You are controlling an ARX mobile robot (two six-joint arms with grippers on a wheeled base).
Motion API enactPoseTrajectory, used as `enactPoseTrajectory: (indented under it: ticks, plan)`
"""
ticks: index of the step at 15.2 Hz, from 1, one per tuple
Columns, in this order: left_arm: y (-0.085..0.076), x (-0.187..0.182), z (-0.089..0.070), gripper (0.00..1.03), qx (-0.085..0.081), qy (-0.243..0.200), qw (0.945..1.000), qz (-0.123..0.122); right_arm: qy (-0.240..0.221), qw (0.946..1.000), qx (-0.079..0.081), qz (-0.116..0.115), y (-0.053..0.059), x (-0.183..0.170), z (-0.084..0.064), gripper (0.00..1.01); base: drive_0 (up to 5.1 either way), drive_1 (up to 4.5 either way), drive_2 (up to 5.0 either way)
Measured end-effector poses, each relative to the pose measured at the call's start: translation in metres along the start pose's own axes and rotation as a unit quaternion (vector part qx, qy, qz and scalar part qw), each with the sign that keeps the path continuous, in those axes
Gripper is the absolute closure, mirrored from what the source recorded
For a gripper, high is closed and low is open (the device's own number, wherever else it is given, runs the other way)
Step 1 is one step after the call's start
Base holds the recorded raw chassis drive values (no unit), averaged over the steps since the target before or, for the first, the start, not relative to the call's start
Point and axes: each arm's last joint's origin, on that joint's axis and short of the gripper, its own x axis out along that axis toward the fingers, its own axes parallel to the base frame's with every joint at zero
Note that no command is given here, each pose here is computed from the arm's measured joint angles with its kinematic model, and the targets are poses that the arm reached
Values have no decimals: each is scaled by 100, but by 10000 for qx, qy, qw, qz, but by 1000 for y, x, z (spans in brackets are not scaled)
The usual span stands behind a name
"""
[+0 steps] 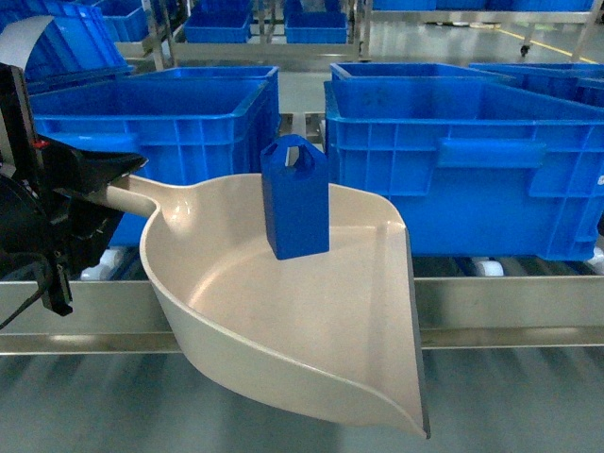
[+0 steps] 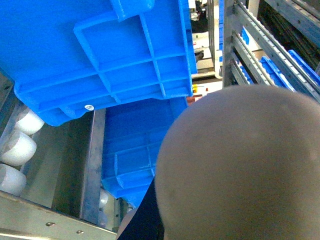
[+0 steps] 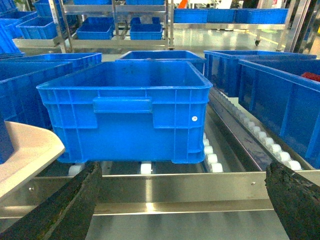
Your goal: Place part in tray to right shelf
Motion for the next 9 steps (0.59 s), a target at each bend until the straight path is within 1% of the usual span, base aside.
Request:
enactPoseTrajectory:
  ticks: [9]
  plan:
    - [0, 0, 0, 88, 0, 0, 10000, 0, 2, 10000, 0, 0, 0, 0, 0, 3, 2, 434, -430]
